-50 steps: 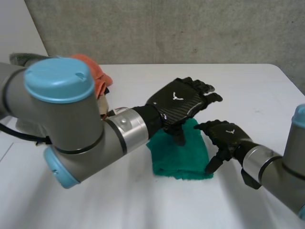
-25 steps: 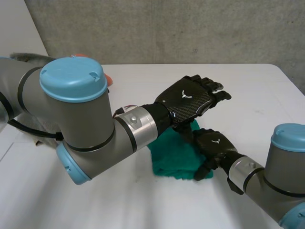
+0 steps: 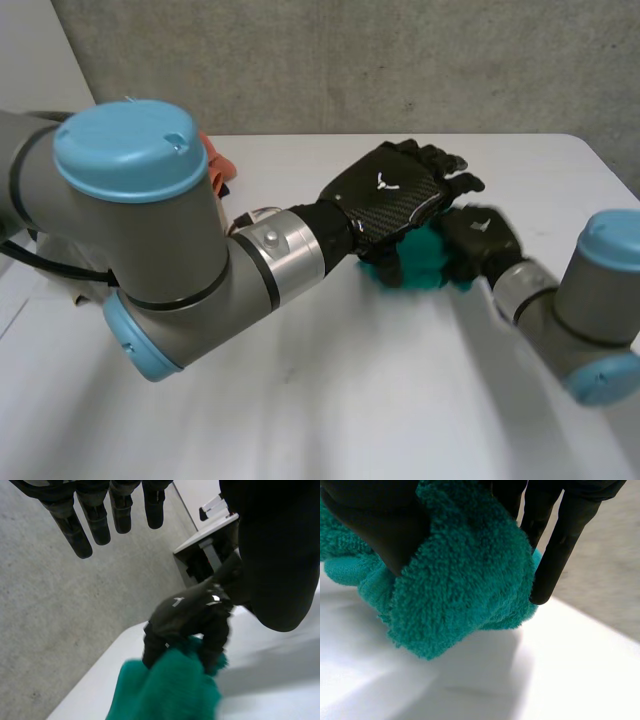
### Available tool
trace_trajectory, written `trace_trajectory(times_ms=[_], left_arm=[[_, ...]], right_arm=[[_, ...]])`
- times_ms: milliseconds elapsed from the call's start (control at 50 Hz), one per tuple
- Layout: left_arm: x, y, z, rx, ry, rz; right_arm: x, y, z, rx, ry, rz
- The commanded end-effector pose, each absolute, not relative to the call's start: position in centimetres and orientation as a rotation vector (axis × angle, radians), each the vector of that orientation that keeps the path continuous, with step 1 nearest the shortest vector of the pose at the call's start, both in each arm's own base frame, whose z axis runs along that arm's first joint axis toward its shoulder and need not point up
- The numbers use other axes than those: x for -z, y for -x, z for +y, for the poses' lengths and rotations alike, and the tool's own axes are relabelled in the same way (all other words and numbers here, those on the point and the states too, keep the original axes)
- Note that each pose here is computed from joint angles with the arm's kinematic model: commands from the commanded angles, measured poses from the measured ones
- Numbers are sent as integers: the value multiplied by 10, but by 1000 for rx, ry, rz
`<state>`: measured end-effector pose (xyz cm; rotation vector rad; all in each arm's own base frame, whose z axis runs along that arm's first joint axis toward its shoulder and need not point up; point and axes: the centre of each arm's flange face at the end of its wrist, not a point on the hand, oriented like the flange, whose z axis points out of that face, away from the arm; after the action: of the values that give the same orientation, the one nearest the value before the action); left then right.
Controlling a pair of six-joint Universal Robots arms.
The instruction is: Fold the laundry.
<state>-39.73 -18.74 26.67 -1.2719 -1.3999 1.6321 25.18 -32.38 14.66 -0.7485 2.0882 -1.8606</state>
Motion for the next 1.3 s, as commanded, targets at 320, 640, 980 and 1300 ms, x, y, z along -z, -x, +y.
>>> trace_trajectory(times_ms=[320, 640, 980, 1300], left_arm=[[-293, 390, -179, -1684, 1247, -1348], [-290, 391, -180, -1678, 1248, -1356], [-292, 389, -182, -1666, 1216, -1373], [-344, 286, -312, -2334, 697, -1728]], right_arm=[[-127, -97, -530, 2088, 428, 2272], [-123, -42, -550, 2263, 431, 2445], [-186, -62, -499, 2351, 857, 2410], [-228, -167, -362, 2258, 1152, 2043]])
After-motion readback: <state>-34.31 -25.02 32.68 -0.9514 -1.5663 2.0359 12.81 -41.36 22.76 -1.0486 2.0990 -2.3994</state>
